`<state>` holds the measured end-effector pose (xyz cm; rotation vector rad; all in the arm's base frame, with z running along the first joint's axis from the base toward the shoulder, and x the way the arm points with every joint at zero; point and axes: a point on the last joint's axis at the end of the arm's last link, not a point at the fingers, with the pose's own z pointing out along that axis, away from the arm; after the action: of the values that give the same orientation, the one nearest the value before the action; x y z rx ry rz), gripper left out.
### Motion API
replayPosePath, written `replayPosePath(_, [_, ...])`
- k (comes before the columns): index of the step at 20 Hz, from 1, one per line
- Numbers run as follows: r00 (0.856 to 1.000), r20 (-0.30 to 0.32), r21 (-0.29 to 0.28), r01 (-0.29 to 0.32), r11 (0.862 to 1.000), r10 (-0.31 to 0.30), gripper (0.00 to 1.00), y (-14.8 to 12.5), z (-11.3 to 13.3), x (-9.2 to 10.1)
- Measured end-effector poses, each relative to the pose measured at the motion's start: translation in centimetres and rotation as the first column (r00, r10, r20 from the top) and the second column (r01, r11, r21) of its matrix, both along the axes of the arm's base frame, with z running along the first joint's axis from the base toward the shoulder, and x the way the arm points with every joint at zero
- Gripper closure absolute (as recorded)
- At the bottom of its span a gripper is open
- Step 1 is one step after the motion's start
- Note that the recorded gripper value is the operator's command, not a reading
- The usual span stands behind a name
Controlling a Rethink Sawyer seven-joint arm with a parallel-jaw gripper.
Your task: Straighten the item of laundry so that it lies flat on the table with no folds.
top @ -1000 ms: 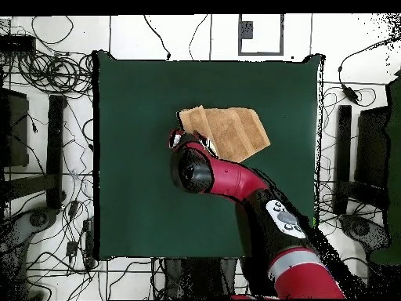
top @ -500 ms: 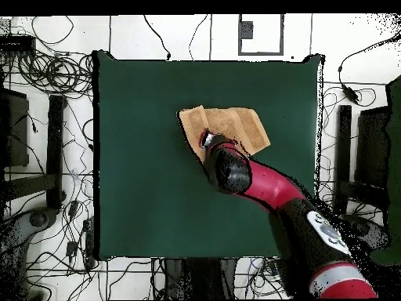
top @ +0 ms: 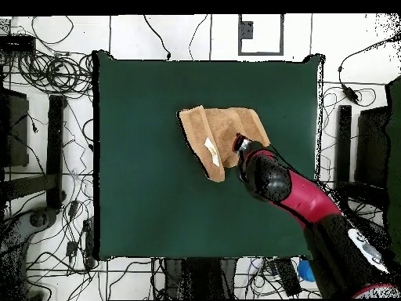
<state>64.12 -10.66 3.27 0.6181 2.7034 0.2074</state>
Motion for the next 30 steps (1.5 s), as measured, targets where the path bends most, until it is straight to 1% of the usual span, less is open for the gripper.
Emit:
replayPosePath(3, [0.999, -0.002, -0.027, -0.041, 0.999, 0.041, 0.0, 0.1, -0.3, -0.6])
replayPosePath(4, [0.996, -0.006, -0.049, -0.085, 0.995, 0.085, 0.0, 0.9, -0.7, -1.0])
replayPosePath(7, [0.993, -0.006, -0.068, -0.121, 0.99, 0.121, 0.0, 1.9, -1.1, -1.2])
replayPosePath(8, [0.989, -0.004, -0.087, -0.151, 0.985, 0.151, 0.0, 2.9, -1.4, -1.3])
replayPosePath(10, [0.985, -0.001, -0.101, -0.172, 0.98, 0.172, 0.0, 3.9, -1.8, -1.3])
replayPosePath(11, [0.982, 0.003, -0.11, -0.187, 0.976, 0.189, 0.0, 4.8, -2.2, -1.2])
replayPosePath(12, [0.977, 0.011, -0.12, -0.21, 0.97, 0.213, 0.0, 6.3, -2.8, -1.2])
replayPosePath(17, [0.971, 0.015, -0.12, -0.236, 0.964, 0.239, 0.0, 8.0, -4.1, -1.2])
replayPosePath(18, [0.97, 0.01, -0.119, -0.241, 0.963, 0.244, 0.0, 7.7, -4.8, -1.4])
replayPosePath(20, [0.97, 0.007, -0.118, -0.239, 0.964, 0.242, 0.0, 7.0, -5.4, -1.6])
replayPosePath(23, [0.972, 0.007, -0.117, -0.231, 0.966, 0.233, 0.0, 5.0, -6.5, -2.0])
replayPosePath(28, [0.977, 0.02, -0.11, -0.208, 0.972, 0.212, 0.0, 1.9, -7.8, -2.2])
replayPosePath(30, [0.978, 0.03, -0.104, -0.204, 0.973, 0.208, 0.0, 1.2, -8.2, -2.1])
